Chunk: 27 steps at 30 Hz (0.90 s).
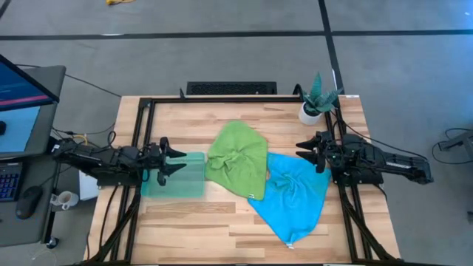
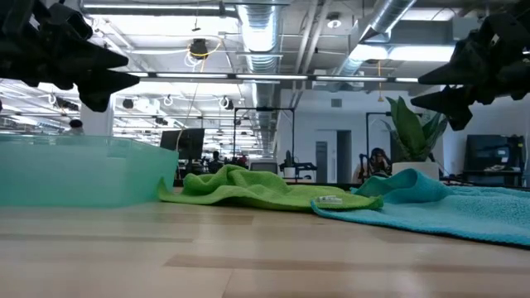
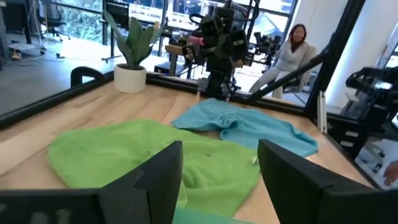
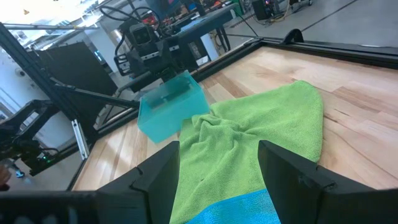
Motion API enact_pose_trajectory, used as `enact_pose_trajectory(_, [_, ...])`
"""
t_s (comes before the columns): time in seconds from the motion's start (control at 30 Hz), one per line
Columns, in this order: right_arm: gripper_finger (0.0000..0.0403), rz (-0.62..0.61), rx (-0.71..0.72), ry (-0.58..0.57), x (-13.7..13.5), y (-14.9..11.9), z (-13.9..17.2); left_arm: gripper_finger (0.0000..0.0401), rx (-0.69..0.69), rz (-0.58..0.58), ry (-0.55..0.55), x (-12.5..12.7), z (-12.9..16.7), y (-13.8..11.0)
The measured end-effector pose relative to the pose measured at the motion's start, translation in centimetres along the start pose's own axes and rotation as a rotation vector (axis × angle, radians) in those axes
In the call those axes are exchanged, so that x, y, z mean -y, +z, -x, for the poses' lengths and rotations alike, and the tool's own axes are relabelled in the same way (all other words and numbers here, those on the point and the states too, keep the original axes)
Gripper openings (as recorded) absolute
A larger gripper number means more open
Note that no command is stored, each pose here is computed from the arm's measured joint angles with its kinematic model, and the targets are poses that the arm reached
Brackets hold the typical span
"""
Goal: Roll microfiber towels into tight, uniform cylinder then place into a basket
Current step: Fold the green towel
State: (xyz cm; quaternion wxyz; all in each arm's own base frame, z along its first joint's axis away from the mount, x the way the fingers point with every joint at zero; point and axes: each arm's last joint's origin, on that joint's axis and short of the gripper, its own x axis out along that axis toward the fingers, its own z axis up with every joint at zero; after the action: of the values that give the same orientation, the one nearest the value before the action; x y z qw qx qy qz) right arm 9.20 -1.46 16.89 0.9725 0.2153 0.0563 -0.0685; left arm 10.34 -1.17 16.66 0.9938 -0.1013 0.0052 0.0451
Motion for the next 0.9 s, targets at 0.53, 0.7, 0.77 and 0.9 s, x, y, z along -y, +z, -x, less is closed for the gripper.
enact_pose_trajectory(0.53, [0.024,0.0,0.0,0.0,0.0,0.0,0.0,0.0197,0.286,-0.18,0.009,0.5,0.5,3.2])
enact_pose_trajectory(0.7, [0.024,0.0,0.001,0.0,0.0,0.0,0.0,0.0197,0.324,-0.279,0.017,1.0,0.6,5.7])
enact_pose_trajectory(0.77, [0.024,0.0,0.0,0.0,0.0,0.0,0.0,0.0197,0.309,-0.309,0.02,1.3,0.2,6.6])
enact_pose_trajectory(0.9, [0.024,0.0,0.0,0.0,0.0,0.0,0.0,0.0197,0.237,-0.368,0.025,2.2,-1.6,8.3])
